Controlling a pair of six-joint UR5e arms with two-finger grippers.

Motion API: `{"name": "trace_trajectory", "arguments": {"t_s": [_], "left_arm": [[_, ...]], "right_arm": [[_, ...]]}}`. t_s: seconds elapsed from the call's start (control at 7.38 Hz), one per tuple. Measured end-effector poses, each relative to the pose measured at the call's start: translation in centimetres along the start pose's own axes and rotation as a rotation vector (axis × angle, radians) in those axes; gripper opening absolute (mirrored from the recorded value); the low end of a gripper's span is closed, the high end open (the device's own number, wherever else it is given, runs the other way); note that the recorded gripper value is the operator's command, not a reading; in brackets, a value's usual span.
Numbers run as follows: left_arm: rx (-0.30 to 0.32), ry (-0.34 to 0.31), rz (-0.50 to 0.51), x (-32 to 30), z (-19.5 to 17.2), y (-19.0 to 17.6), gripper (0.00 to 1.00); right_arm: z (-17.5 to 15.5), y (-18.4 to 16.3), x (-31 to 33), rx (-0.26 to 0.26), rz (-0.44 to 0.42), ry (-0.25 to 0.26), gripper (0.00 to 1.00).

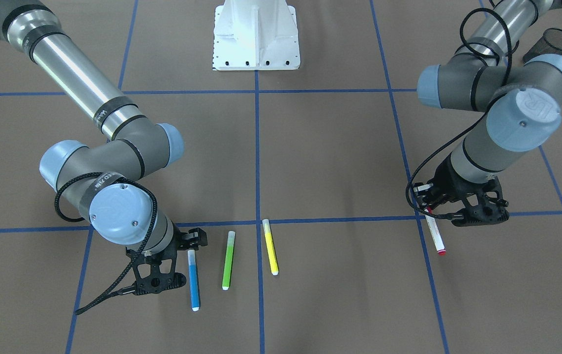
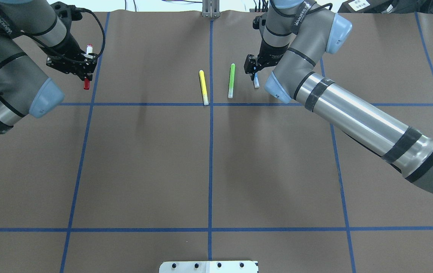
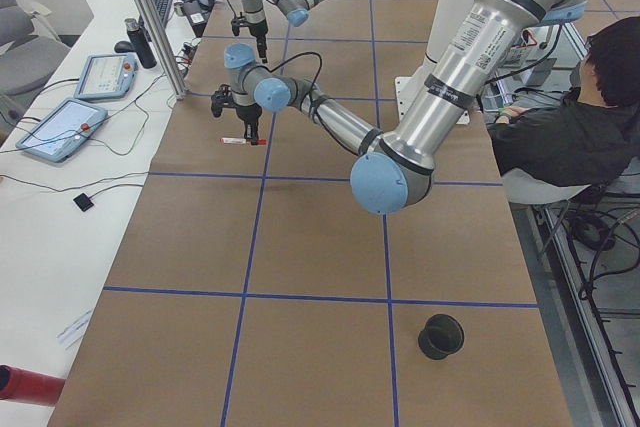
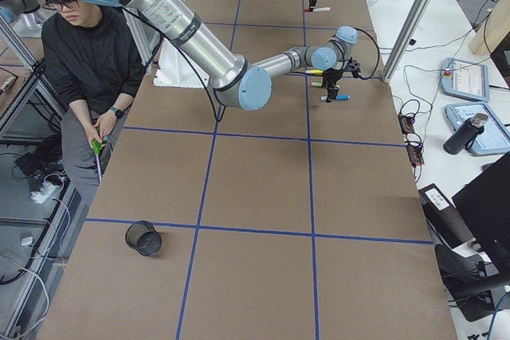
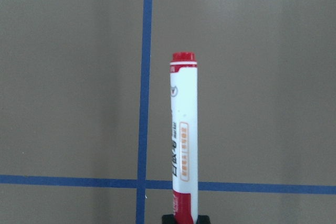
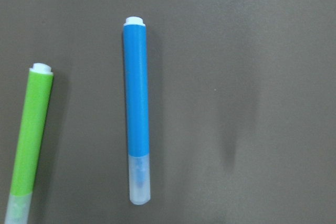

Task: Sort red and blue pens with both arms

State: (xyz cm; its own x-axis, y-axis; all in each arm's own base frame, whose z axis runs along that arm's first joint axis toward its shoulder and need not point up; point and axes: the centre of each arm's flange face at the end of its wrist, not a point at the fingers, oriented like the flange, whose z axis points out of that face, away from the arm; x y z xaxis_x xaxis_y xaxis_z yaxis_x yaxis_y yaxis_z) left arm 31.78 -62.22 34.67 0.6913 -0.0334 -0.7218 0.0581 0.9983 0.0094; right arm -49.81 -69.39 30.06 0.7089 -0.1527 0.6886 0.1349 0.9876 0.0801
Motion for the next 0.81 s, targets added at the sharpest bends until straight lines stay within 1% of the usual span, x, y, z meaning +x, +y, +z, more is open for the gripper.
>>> {"name": "trace_trajectory", "arguments": {"t_s": [0.27, 0.41, 0.54, 0.68, 0.81], "left_arm": [[0.000, 0.000, 0.000, 0.0, 0.0, 0.0, 0.00], [0.000, 0.001, 0.001, 0.0, 0.0, 0.0, 0.00], [0.001, 0.001, 0.001, 0.0, -0.1, 0.0, 0.00], [0.002, 0.002, 0.001, 0.0, -0.1, 0.0, 0.00], [0.003, 0.002, 0.001, 0.1, -0.2, 0.0, 0.00]], "right_arm": [[1.5, -0.9, -1.1, 0.013, -0.014, 0.018, 0.97], [2.4, -1.0, -1.1, 0.025, -0.022, 0.026, 0.93], [3.0, -1.0, -1.1, 0.033, -0.028, 0.031, 0.85], [3.3, -0.9, -1.2, 0.035, -0.030, 0.033, 0.74], [3.4, -0.9, -1.3, 0.036, -0.026, 0.034, 0.73]]}}
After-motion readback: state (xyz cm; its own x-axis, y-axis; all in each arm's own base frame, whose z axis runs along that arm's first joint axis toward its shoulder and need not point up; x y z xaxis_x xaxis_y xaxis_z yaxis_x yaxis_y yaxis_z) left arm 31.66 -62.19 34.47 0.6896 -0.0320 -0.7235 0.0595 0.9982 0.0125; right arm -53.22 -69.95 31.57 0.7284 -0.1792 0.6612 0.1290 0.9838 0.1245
